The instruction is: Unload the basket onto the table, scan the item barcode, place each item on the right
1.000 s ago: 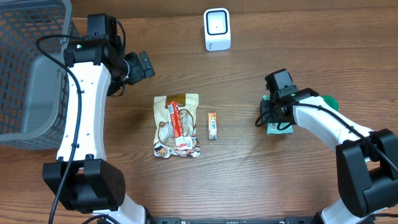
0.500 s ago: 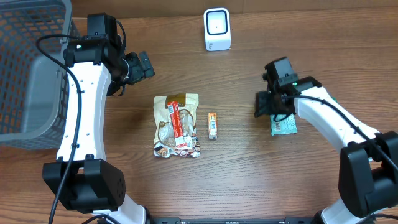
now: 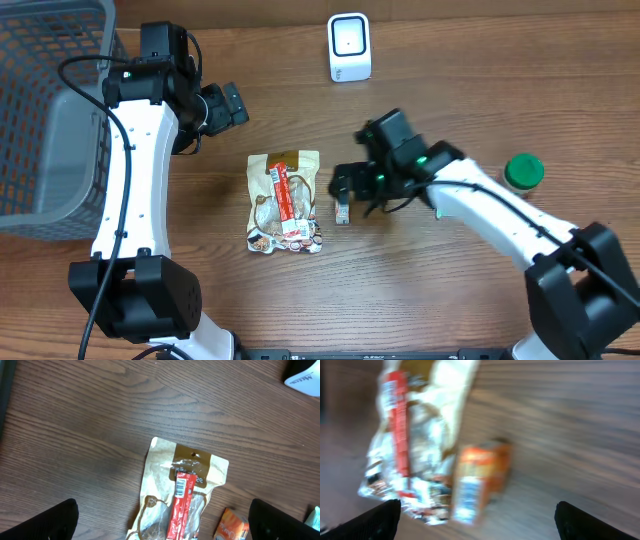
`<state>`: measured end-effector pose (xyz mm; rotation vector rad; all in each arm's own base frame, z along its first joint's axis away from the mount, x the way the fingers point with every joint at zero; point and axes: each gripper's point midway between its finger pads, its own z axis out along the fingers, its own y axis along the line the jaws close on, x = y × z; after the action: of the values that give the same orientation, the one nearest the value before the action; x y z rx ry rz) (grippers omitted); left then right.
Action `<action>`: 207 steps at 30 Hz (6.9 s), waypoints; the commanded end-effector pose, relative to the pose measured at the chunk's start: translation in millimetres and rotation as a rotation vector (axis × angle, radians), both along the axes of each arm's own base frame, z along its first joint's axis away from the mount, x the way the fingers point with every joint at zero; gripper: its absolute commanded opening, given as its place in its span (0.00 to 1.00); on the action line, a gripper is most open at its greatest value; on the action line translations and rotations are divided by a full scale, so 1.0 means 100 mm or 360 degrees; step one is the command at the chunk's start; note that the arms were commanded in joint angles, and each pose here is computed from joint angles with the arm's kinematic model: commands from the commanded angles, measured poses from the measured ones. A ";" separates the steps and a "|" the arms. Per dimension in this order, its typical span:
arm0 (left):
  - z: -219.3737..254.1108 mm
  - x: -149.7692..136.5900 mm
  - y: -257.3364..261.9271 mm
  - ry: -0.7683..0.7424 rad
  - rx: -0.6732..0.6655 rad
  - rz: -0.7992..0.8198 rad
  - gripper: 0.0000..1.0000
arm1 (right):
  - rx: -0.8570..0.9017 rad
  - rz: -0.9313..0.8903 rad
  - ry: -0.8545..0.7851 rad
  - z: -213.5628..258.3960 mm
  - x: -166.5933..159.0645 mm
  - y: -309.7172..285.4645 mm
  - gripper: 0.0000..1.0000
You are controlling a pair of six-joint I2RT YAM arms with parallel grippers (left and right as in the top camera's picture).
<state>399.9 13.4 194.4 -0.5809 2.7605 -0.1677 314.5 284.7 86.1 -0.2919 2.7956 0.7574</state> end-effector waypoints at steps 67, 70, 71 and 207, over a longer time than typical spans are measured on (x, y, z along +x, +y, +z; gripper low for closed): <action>0.12 0.01 -0.02 -0.0055 0.0013 -0.0026 1.00 | -0.0561 -0.0303 -0.0294 -0.62 -0.10 0.21 0.38; 0.12 0.01 -0.02 -0.0055 0.0014 -0.0025 1.00 | -0.0567 -0.0307 -0.0301 -0.62 -0.09 0.21 0.26; 0.12 0.01 -0.02 -0.0055 0.0014 -0.0025 1.00 | -0.0568 -0.0307 -0.0301 -0.62 -0.09 0.21 0.22; 0.12 0.01 -0.02 -0.0055 0.0014 -0.0027 1.00 | -0.0650 -0.0359 -0.0401 -0.28 0.18 -0.12 0.39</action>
<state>399.9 13.2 194.4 -0.5804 2.7606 -0.1678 325.6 265.9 37.5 -0.1385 2.6936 0.0257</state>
